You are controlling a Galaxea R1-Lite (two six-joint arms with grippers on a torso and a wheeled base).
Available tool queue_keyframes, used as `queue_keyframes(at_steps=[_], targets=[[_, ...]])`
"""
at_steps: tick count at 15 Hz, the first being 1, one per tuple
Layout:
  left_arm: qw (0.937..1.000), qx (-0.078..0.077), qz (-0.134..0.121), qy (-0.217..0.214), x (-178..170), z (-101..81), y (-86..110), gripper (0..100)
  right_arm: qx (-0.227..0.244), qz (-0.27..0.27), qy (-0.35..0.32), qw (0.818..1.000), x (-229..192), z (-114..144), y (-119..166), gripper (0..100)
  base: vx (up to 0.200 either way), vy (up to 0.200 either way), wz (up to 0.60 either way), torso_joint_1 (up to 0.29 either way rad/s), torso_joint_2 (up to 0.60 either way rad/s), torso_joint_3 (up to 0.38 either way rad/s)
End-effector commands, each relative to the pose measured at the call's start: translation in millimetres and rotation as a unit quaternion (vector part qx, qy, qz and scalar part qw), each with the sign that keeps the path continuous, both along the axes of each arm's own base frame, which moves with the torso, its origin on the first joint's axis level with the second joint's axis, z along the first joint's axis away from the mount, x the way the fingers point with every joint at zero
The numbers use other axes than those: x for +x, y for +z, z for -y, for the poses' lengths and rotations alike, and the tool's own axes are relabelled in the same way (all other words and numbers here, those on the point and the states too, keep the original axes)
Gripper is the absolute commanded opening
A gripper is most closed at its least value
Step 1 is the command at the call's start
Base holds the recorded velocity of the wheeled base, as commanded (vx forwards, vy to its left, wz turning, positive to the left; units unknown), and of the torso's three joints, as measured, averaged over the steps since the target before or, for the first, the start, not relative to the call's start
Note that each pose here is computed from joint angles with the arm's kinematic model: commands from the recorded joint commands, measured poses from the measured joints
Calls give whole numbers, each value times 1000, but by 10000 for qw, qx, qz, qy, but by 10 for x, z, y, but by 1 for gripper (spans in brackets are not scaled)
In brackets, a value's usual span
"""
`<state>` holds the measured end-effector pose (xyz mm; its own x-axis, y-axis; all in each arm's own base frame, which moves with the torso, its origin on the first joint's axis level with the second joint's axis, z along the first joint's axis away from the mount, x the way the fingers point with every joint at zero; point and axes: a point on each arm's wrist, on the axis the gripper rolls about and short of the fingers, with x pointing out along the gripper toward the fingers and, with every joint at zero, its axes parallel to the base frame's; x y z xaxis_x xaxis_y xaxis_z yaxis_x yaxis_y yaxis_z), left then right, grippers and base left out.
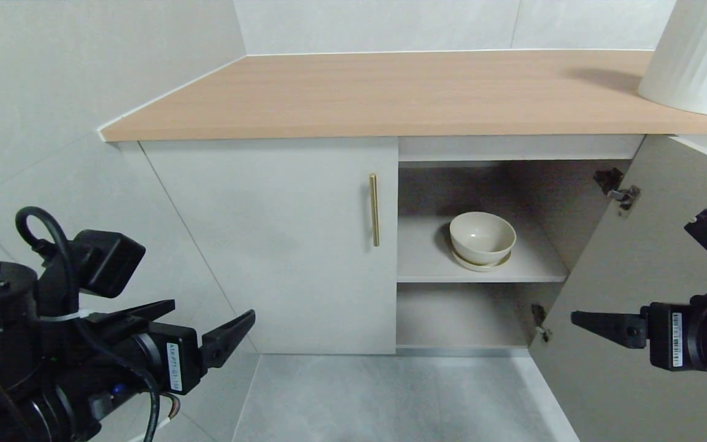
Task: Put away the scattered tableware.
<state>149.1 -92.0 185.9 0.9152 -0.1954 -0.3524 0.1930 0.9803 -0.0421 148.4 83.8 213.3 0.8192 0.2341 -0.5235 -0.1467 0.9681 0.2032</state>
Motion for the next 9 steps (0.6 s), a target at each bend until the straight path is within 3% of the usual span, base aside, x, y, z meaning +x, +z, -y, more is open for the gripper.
queue_keyframes(at_steps=[1, 9], targets=[[10000, 15, -27, 2, 10, 7, -11, 100, -10, -15, 4, 10000, 2, -3, -8, 100, -200, 0, 0, 2, 2, 2], [10000, 46, -71, -6, 16, 14, -29, 100, -64, -65, 66, 9999, -8, -27, -38, 100, -200, 0, 0, 1, 2, 4]])
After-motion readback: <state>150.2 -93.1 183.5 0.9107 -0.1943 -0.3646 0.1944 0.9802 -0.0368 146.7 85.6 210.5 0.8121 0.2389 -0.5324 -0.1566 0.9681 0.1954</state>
